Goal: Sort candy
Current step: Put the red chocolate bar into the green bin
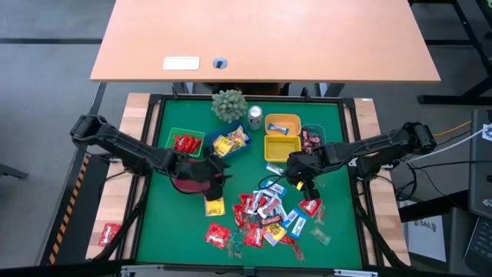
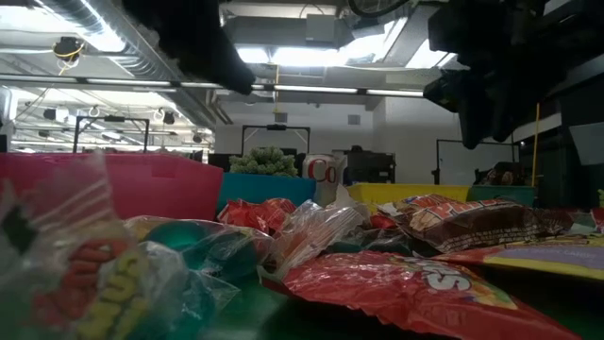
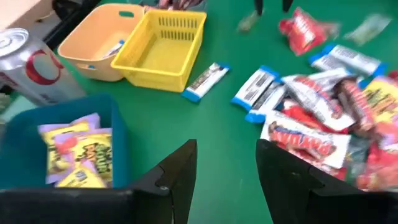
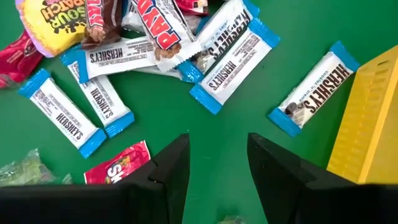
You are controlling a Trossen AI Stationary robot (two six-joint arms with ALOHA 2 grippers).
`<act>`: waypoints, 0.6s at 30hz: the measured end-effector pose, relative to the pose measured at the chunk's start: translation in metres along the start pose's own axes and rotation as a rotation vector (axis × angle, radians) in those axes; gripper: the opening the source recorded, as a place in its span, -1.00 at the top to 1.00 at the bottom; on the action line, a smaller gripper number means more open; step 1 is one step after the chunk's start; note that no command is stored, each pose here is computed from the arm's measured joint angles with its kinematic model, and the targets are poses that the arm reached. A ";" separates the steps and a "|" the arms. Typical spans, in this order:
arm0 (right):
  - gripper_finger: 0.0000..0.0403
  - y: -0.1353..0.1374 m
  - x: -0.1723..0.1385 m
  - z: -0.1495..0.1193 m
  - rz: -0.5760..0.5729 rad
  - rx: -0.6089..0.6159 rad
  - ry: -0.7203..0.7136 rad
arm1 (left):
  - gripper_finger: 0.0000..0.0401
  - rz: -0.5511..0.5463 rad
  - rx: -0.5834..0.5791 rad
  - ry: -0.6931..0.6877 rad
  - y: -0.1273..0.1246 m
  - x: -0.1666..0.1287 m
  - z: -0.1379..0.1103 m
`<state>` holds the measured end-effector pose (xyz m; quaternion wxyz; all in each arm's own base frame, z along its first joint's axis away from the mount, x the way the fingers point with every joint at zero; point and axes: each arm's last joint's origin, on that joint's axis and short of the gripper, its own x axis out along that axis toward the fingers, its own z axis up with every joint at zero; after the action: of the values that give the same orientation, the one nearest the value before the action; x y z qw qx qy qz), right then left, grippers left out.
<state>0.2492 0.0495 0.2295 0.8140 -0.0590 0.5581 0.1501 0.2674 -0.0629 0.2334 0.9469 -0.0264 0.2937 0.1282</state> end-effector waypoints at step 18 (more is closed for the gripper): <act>0.20 0.012 -0.001 -0.013 0.203 0.108 0.135 | 0.25 -0.168 -0.193 -0.338 0.033 0.005 -0.042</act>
<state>0.2339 0.0570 0.2265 0.7573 0.0318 0.6218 0.1968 0.2396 -0.0354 0.1971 0.9832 -0.1193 0.1139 0.0788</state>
